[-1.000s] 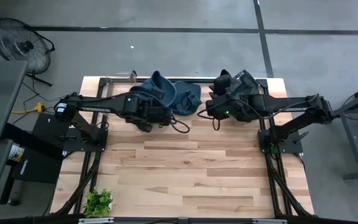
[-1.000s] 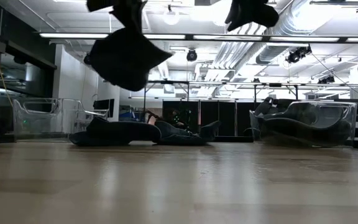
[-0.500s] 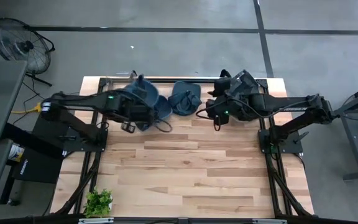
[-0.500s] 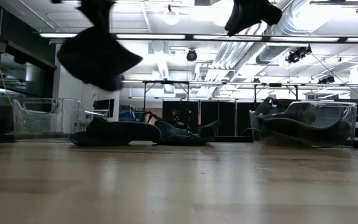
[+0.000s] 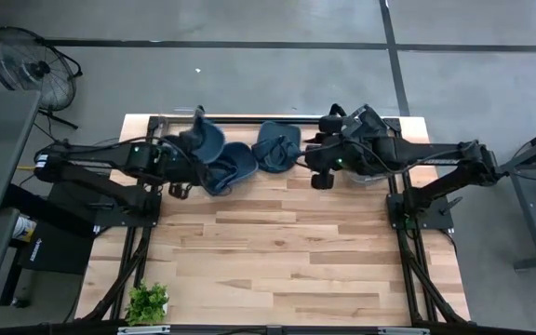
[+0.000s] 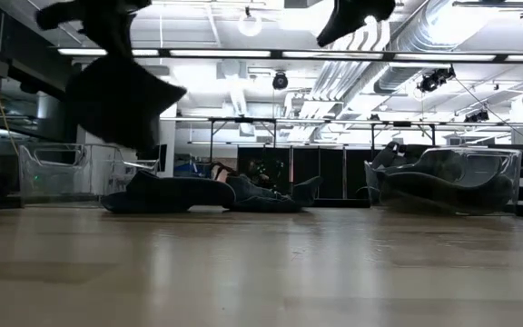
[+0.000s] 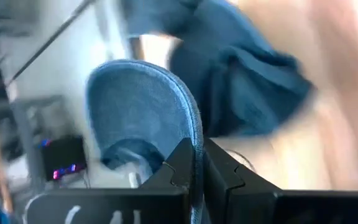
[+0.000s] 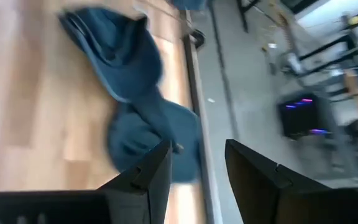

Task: Pick & Place hat
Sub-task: Put the bottom right blue cap into the left transparent bin

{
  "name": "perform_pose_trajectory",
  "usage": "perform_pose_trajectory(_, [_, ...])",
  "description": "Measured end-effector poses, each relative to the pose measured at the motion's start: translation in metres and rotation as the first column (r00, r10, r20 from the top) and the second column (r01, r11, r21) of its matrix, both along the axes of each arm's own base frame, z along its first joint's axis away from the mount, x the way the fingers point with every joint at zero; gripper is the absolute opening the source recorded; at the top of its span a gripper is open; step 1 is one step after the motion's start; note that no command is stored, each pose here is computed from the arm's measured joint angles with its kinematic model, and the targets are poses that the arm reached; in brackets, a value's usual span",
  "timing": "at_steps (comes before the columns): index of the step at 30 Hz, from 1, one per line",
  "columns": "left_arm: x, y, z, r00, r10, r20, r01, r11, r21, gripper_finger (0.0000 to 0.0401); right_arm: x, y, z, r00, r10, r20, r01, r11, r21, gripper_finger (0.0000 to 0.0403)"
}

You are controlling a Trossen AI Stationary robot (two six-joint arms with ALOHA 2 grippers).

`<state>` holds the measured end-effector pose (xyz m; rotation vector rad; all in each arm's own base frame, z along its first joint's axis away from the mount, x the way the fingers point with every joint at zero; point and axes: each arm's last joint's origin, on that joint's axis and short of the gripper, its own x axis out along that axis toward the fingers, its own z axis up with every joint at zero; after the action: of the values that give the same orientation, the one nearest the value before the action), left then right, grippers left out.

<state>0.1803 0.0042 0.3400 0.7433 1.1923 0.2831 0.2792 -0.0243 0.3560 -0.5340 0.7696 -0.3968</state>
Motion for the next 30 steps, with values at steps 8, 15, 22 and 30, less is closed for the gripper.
perform_pose_trajectory(8, [0.001, 0.000, -0.013, 0.989, -0.096, -0.109, 0.103, 0.993, 0.058, 0.0007, 0.027, 0.000, -0.008, 0.986, 0.045, 0.159, -0.075, 0.979, 0.191, 0.0145])
perform_pose_trajectory(15, [-0.001, 0.002, -0.024, 0.994, 0.003, -0.108, 0.010, 0.993, 0.122, 0.0007, 0.044, 0.000, -0.023, 0.988, 0.016, 0.156, -0.054, 0.969, 0.242, 0.0144])
perform_pose_trajectory(22, [-0.002, 0.010, -0.022, 0.909, 0.362, 0.209, -0.378, 0.925, 0.043, 0.0007, 0.047, 0.000, -0.029, 0.987, -0.028, 0.155, -0.018, 0.957, 0.290, 0.0144])
perform_pose_trajectory(30, [-0.001, 0.051, -0.030, 0.550, 0.781, 0.295, -0.723, 0.622, -0.300, 0.0007, 0.047, 0.000, -0.029, 0.981, -0.081, 0.179, 0.015, 0.939, 0.343, 0.0144])
